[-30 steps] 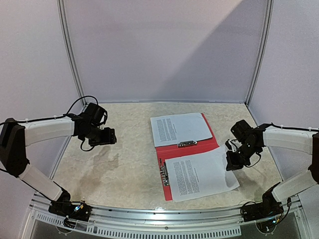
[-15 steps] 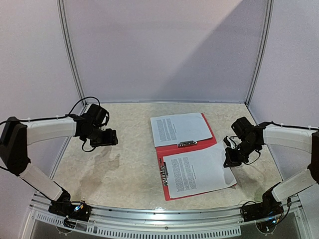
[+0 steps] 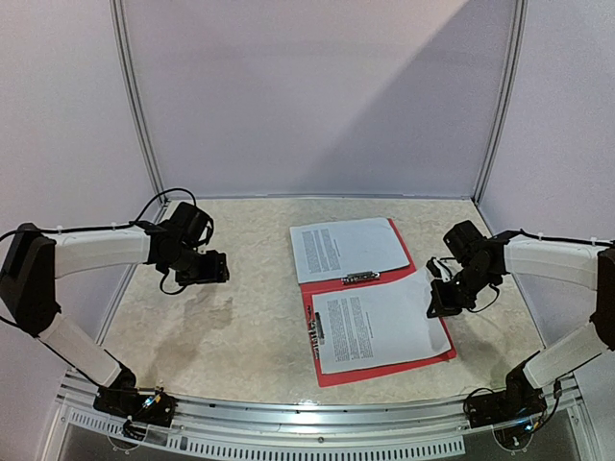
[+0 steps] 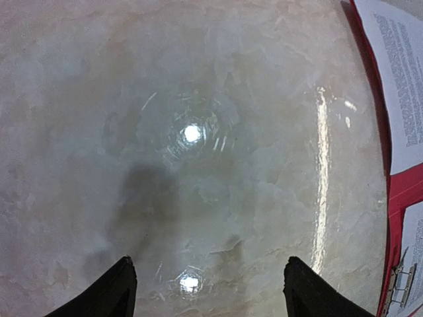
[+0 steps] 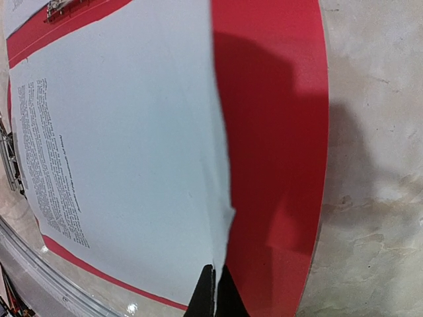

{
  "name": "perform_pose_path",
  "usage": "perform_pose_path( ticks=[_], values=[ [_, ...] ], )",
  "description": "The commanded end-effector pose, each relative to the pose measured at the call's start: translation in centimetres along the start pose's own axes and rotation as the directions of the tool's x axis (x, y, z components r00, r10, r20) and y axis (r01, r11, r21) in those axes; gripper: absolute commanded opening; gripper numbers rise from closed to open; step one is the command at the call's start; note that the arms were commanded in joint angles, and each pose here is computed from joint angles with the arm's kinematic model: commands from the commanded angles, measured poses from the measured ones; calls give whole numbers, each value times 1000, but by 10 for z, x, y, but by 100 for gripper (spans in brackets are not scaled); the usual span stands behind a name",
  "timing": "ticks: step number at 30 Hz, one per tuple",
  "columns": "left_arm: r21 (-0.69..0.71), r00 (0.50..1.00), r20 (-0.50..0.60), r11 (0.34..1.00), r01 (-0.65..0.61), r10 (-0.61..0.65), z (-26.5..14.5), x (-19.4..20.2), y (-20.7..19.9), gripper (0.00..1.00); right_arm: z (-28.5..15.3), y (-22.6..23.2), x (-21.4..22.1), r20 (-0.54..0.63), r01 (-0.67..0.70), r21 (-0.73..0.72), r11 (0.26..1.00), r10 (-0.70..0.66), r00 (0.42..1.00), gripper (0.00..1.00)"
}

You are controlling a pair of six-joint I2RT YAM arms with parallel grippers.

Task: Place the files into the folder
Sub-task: Place the file in the spring clip on the folder.

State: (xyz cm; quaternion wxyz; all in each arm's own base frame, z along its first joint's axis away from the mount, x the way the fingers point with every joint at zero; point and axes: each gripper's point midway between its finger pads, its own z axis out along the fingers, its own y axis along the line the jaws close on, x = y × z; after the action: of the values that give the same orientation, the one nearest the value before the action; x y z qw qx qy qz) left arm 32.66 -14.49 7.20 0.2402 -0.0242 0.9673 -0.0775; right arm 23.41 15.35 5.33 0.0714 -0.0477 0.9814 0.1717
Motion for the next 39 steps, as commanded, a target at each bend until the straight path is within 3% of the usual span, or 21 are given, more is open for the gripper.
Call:
perform_pose_path(
  ticks=[1,39],
  values=[
    [9,1000,-7,1000,-12,12,3,2,-8,77,-4,1,-8,12,34,5,999,-34,999,0],
    [7,999,-27,999,-32,32,10,8,-15,77,-17,-5,-3,-20,150,58,987,-149,989,0]
  ],
)
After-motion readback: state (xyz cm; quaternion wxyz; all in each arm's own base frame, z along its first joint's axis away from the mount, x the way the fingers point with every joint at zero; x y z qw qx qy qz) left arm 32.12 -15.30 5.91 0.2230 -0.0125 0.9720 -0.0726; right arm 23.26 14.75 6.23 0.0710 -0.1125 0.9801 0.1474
